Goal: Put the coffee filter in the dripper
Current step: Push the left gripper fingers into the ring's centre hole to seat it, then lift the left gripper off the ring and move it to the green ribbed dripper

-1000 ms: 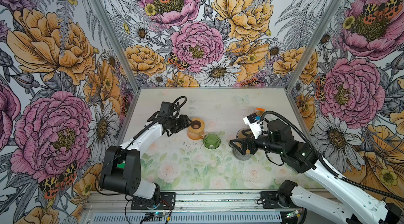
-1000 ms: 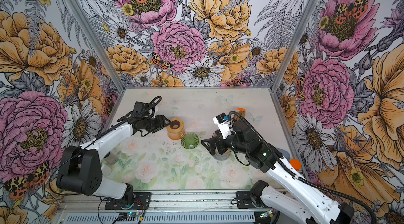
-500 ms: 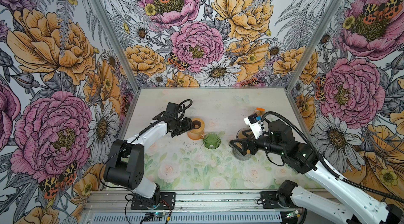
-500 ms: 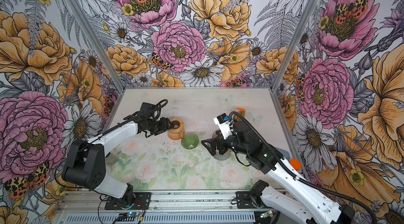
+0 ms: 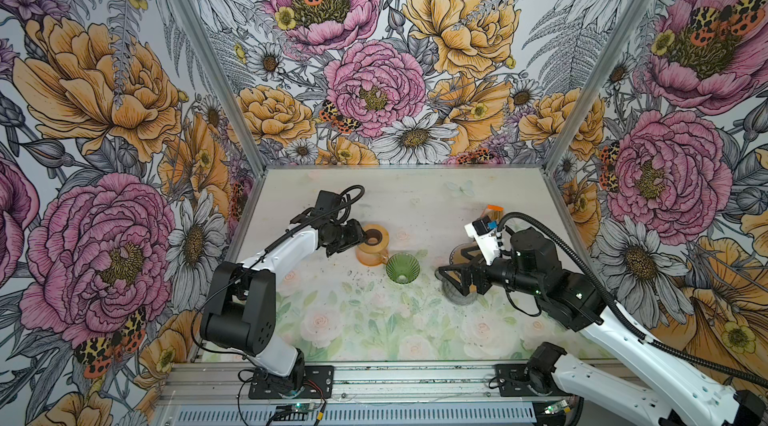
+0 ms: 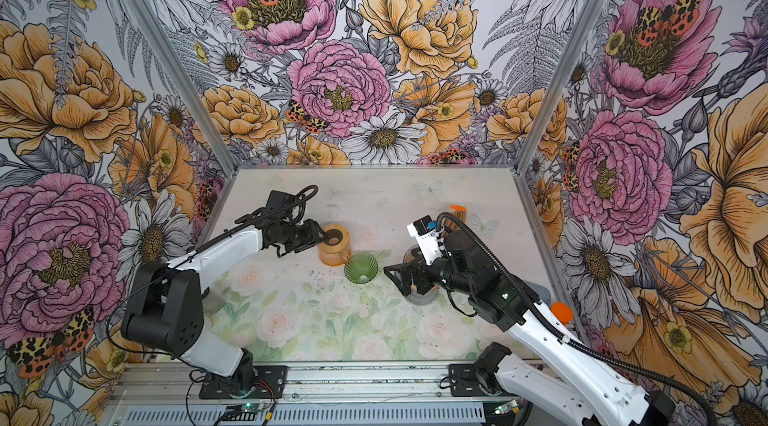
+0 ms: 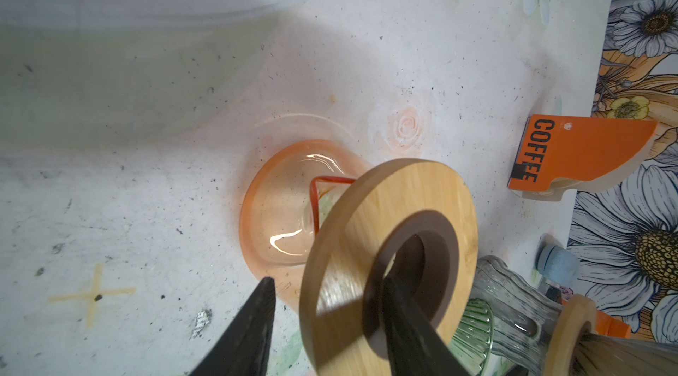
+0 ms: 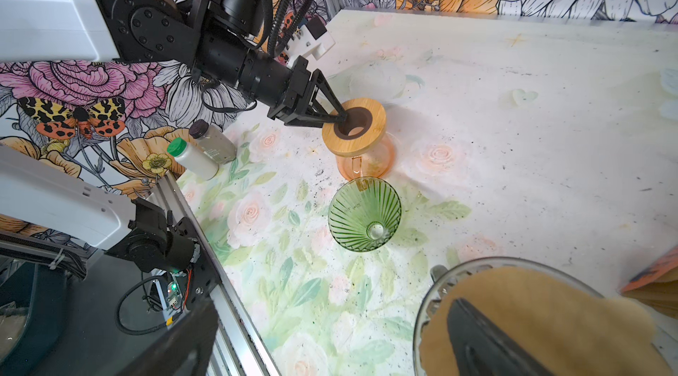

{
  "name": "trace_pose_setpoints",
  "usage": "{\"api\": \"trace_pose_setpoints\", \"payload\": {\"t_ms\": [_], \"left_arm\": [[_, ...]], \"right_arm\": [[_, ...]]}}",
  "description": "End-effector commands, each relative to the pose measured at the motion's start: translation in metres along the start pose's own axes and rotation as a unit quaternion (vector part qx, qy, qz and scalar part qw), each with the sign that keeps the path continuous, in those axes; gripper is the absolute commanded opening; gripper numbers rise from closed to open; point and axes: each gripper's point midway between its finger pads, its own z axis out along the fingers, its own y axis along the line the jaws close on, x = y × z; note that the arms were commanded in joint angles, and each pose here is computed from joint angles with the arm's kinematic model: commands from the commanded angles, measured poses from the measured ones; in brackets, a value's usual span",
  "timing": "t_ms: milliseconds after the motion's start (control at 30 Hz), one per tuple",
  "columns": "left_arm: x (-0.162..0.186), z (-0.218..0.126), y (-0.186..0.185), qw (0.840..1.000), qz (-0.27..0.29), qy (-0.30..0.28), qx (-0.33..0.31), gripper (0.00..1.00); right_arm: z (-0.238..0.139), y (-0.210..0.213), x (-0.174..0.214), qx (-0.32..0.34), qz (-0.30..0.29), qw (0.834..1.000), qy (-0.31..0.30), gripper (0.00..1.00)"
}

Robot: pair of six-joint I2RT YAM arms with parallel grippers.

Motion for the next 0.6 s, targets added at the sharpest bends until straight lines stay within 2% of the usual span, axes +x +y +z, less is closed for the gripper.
{"api": "trace_pose_setpoints", "payload": {"t_ms": [0, 567], "left_arm": [[-0.0091, -0.0022, 0.0032, 1.0, -0.005, -0.01, -0.008, 0.5], [-0.0119, -0.005, 0.0061, 1.0, -0.01, -0.013, -0.012, 0.5]], "right_arm": [[-0.0021, 0.0004, -0.006, -0.001, -0.003, 1.0, -0.014, 1.0], [-0.0017, 0.0002, -0.0066, -0.002, -0.001, 1.0, -0.013, 1.0]]}}
